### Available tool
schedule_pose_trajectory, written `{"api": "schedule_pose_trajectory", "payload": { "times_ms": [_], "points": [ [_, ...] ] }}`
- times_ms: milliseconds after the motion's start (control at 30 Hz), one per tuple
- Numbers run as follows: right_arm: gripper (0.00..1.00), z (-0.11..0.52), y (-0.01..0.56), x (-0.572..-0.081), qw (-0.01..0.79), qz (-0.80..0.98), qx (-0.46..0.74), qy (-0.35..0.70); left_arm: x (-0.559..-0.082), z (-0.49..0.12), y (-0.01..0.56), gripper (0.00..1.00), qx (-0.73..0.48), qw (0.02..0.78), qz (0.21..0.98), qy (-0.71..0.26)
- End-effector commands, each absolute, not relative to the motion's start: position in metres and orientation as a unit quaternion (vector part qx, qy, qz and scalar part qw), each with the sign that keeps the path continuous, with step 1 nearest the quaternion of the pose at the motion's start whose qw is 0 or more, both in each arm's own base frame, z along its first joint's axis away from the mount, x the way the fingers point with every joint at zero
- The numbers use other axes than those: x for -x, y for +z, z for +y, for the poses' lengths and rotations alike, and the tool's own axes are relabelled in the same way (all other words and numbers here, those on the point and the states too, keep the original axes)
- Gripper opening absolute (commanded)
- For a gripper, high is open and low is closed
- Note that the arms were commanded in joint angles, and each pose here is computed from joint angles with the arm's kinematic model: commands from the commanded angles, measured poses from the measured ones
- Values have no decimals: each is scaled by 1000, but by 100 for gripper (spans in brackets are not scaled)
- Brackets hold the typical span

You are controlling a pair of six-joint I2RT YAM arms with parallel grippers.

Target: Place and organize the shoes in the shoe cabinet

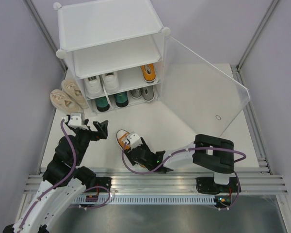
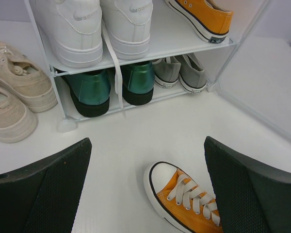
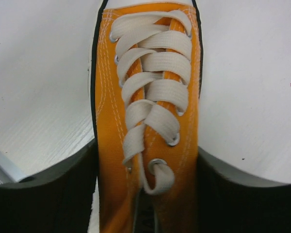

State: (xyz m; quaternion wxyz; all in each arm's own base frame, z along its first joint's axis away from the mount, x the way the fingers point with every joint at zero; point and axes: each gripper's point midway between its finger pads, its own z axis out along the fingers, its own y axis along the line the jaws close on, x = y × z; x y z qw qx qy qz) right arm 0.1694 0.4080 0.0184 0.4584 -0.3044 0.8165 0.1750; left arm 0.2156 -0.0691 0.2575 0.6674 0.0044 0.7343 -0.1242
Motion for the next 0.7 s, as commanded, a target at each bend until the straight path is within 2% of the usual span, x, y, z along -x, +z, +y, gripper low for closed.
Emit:
{"api": "schedule_pose_trajectory", "payload": {
  "times_ms": [0, 33, 133, 167, 233, 533, 667],
  "points": [
    [58, 414, 5, -158, 439, 819, 323, 180, -216, -73, 266, 100, -16, 679, 722, -130],
    [37, 411, 5, -159, 441, 819, 323, 176, -216, -72, 265, 100, -15, 680, 722, -130],
    [8, 407, 19, -168, 455, 815, 316, 171, -216, -73, 265, 100, -15, 679, 722, -130],
    [4, 405, 30, -174, 463, 813, 309, 172, -217, -72, 266, 100, -15, 679, 722, -129],
    [1, 400, 41, -181, 471, 810, 303, 173, -216, -72, 266, 100, -14, 681, 721, -129],
    [1, 386, 131, -230, 530, 786, 243, 206, -216, -67, 267, 100, -6, 684, 719, -122],
    [1, 374, 159, -271, 558, 785, 194, 187, -216, -67, 268, 100, -6, 685, 718, -122]
  ]
}}
